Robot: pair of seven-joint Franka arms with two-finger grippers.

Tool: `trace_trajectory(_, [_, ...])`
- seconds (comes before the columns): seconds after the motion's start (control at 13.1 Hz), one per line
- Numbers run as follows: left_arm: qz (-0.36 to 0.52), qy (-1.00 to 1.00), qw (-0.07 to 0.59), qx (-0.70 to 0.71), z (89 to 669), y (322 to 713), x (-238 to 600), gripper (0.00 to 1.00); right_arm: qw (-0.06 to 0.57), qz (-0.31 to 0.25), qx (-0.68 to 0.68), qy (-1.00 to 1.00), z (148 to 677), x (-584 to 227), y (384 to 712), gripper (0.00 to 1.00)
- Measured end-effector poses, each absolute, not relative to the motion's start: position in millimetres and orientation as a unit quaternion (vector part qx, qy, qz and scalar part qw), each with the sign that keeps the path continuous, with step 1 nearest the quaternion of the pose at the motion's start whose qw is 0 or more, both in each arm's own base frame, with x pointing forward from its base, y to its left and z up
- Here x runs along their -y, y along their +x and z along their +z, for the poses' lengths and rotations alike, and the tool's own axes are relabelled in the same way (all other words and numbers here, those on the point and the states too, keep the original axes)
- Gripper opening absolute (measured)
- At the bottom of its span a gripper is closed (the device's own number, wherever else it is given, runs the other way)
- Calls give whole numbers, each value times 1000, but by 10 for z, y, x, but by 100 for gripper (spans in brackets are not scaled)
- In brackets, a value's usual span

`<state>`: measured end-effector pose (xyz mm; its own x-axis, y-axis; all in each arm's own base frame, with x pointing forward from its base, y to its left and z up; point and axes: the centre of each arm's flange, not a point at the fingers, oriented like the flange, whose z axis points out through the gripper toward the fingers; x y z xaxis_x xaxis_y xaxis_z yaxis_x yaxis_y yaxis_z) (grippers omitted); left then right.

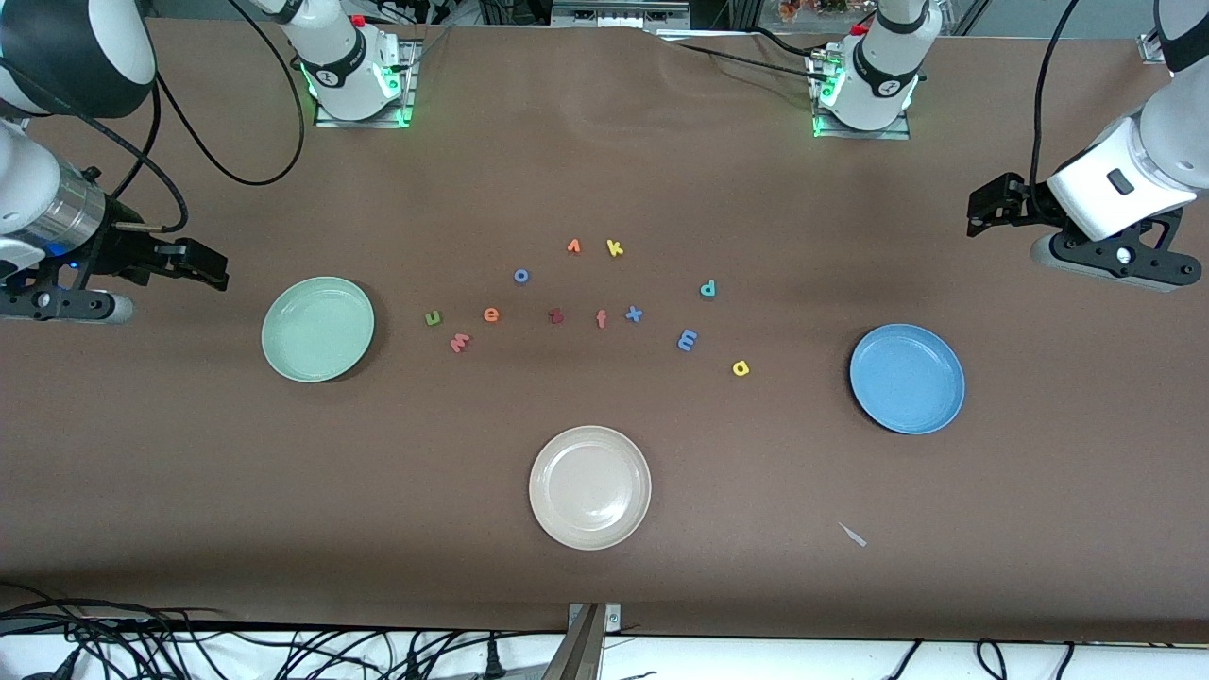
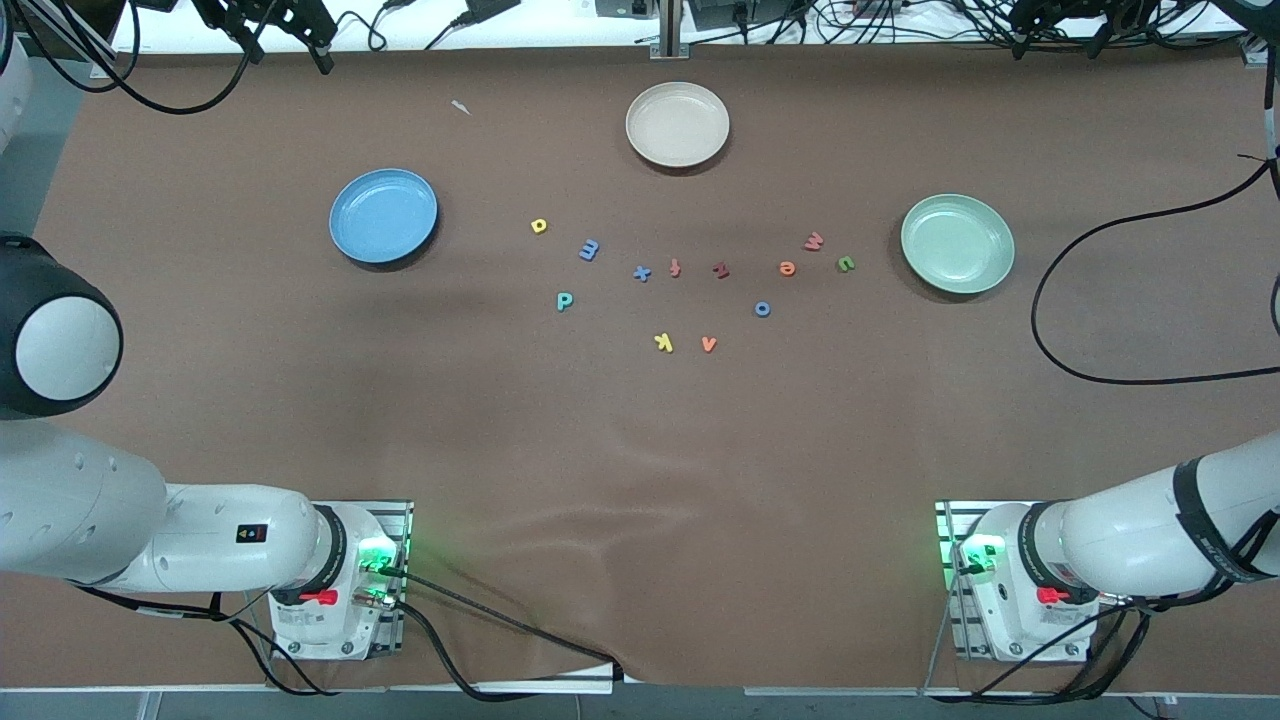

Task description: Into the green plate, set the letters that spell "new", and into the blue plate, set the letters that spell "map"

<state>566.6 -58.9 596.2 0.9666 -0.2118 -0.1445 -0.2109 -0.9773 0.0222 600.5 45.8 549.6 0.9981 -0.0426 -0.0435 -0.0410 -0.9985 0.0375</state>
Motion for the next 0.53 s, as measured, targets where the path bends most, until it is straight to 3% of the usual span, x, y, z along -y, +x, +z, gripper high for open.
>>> trace_trajectory(0.53, [-73, 992, 3, 106, 5962, 5667, 586, 100, 19, -20, 13, 1000, 5405, -622, 6051, 100])
